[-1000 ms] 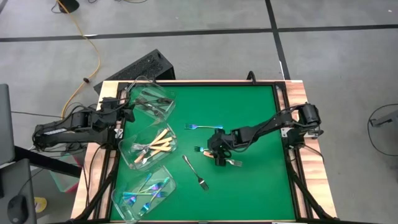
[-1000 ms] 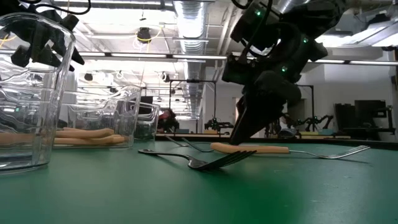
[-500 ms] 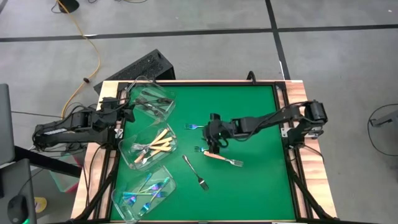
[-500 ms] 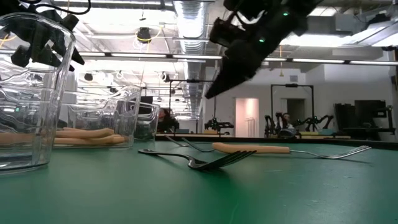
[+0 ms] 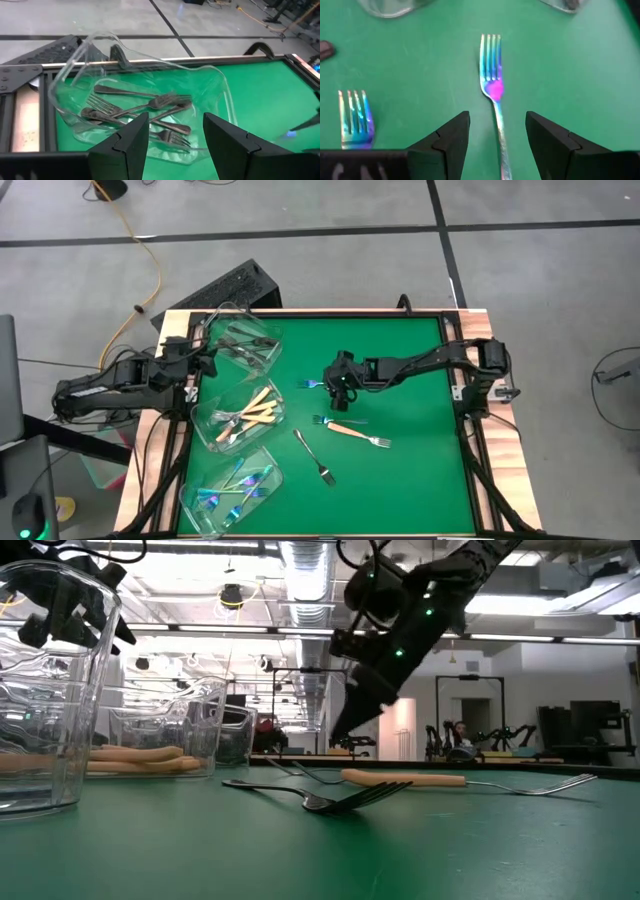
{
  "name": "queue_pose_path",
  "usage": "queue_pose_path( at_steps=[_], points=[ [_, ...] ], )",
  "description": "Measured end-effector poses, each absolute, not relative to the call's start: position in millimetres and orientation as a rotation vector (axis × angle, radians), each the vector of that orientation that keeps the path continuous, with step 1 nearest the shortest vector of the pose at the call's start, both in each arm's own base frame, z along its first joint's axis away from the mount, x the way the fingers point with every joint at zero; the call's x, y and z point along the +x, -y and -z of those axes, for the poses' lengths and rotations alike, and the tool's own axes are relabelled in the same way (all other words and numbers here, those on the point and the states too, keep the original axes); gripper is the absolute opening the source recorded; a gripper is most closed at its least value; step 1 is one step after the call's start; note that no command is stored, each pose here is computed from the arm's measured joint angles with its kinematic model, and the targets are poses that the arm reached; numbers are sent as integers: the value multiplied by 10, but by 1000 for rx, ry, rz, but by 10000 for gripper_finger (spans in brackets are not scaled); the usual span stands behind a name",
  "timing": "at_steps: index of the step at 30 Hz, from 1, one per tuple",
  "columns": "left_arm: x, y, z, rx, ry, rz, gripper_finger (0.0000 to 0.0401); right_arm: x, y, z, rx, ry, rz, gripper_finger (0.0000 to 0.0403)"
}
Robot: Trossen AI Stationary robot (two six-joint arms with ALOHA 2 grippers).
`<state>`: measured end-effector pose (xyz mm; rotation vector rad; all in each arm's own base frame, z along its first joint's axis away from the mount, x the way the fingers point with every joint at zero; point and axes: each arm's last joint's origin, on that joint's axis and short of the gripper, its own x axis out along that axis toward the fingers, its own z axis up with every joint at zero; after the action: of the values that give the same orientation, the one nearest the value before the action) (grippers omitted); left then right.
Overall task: Sort silverware by color (type)
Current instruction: Put the blue fork into the bottom transparent bin
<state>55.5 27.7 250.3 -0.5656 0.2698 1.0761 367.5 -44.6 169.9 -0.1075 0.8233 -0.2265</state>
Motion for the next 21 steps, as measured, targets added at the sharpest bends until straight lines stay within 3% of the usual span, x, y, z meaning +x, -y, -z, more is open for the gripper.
queue_pose_path(
  at_steps=[12,21],
  points=[
    [583,-242,-2484,-607,-365,-928,172,3670,640,-1591,-90,-855,243,214],
    [583,-242,-2484,-607,-366,-927,172,3678,708,-1606,-41,-821,179,214]
  ],
)
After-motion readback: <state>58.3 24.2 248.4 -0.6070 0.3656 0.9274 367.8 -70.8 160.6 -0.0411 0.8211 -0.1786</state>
